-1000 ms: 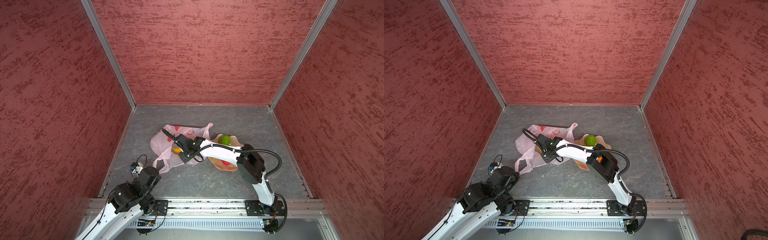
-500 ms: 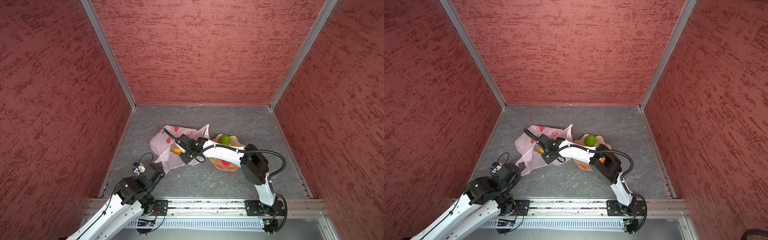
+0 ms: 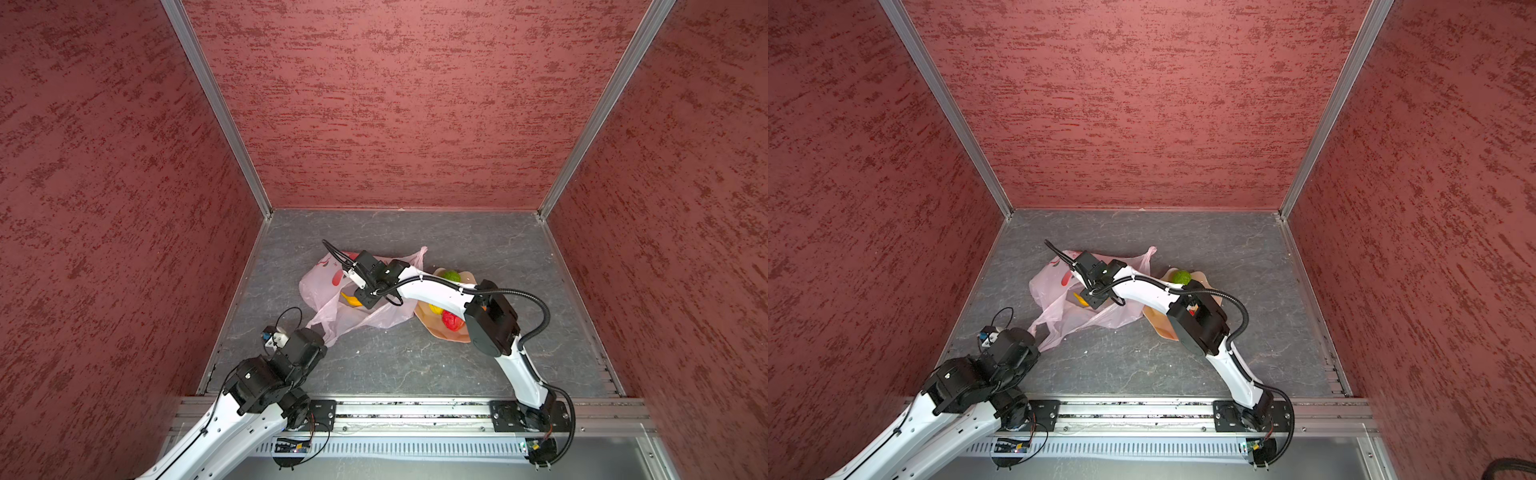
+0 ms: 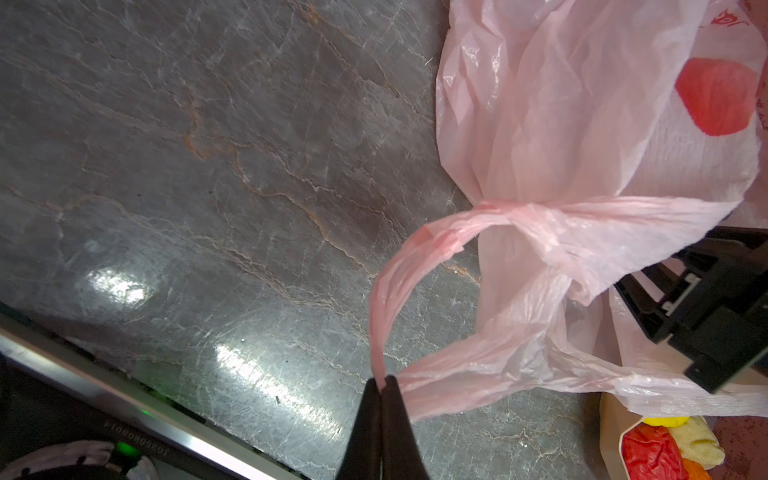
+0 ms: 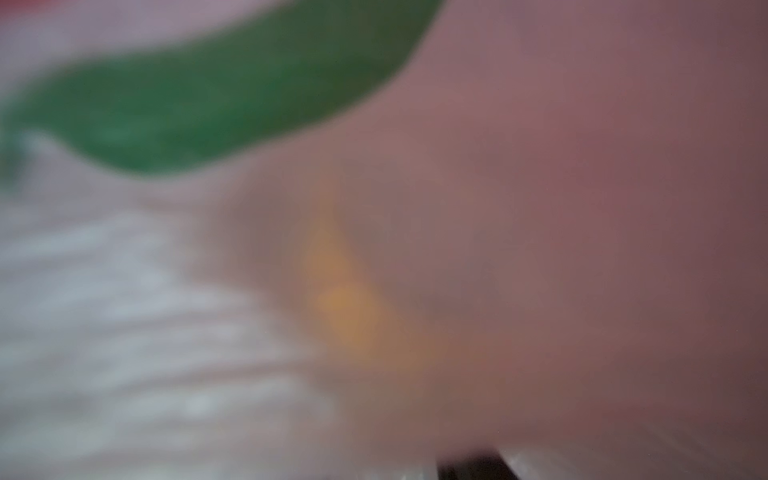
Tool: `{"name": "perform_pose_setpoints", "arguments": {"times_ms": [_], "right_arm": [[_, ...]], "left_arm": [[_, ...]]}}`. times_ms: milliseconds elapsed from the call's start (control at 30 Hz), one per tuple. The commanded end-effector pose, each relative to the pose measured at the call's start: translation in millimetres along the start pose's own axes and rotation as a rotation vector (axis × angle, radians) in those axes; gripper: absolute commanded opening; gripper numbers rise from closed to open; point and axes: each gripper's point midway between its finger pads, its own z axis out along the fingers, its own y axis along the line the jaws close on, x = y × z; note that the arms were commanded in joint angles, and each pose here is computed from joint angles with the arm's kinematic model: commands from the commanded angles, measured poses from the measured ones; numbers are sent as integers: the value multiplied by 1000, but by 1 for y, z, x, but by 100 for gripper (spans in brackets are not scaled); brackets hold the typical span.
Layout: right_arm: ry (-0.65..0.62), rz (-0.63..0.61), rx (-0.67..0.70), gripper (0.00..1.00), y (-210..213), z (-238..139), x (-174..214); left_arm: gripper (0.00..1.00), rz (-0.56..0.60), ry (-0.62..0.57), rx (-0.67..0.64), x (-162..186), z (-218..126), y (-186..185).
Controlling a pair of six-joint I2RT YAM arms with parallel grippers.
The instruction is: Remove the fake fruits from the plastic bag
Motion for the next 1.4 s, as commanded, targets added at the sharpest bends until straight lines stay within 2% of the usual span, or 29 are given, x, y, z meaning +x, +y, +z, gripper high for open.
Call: {"name": "perform_pose_setpoints", "arguments": {"times_ms": [0, 467, 733, 867, 1067, 1367], "right_arm": [[-31, -84, -24, 40, 6, -4, -13], [0, -160, -12, 48, 4, 17, -4], [-13, -174, -20, 59, 6, 26, -9], [-13, -198, -29, 61, 8, 31, -11], [1, -219, -36, 60, 9, 40, -9], [33, -220, -74, 49, 15, 54, -1]], "left_arm": [[0, 32, 39, -100, 9, 4, 26], [0, 24, 61, -98, 18, 16, 30], [0, 20, 73, -93, 21, 17, 35], [0, 28, 77, -96, 21, 18, 34], [0, 25, 75, -89, 21, 17, 33], [0, 26, 68, -83, 19, 16, 32]]}}
